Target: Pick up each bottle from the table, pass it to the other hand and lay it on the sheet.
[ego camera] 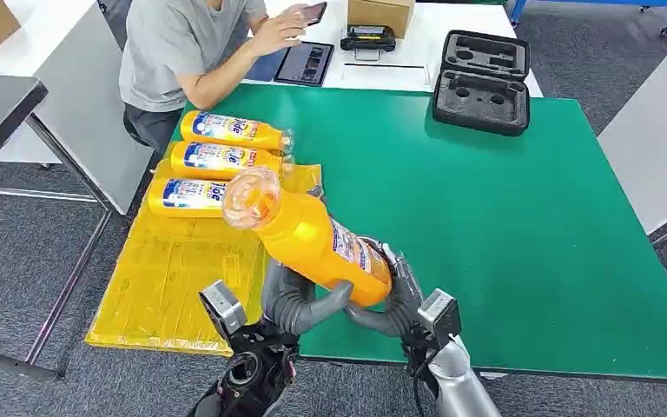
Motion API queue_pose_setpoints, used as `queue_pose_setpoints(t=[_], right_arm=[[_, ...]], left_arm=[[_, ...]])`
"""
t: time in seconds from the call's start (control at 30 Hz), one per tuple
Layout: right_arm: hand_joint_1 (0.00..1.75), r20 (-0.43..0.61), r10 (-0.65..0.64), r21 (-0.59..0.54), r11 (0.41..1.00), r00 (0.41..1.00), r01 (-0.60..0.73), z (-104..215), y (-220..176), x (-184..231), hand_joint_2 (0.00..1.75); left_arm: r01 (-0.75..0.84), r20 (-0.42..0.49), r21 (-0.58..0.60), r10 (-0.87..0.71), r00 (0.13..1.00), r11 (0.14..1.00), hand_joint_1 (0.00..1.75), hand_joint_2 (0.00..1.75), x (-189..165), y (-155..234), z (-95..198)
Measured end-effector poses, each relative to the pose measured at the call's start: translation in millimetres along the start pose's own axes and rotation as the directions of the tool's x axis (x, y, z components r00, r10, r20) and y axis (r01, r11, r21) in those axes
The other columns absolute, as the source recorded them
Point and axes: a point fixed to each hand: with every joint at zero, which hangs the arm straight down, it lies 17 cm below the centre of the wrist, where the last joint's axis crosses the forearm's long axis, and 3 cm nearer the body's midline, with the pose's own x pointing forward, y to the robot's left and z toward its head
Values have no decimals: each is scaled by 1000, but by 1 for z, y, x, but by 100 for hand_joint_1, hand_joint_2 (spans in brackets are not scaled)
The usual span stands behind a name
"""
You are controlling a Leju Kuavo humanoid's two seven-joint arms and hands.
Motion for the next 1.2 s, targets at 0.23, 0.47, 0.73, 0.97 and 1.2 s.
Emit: queue_pose_setpoints(t=[0.23, 0.47, 0.73, 0.97, 1.2], right_arm=[[175, 8, -22, -17, 1000, 1000, 22, 1, -5, 2, 175], [175, 31, -57, -34, 998, 998, 58, 6, -12, 11, 175], [175, 61, -54, -55, 997, 997, 58, 8, -23, 23, 175], [0, 59, 8, -68, 998, 998, -4, 9, -31, 26, 175], [0, 48, 60, -109, 993, 997, -54, 11, -42, 24, 175]], left_arm=[[1, -3, 11, -1, 1000, 1000, 175, 175, -1, 4, 1], [24, -2, 17, -24, 1000, 1000, 175, 175, -1, 6, 0], [30, 3, 14, -30, 1000, 999, 175, 175, 0, 5, -2], [57, 8, 17, -57, 998, 998, 175, 175, 1, 3, -4], [107, 6, 58, -107, 994, 993, 175, 175, 0, 10, -5]])
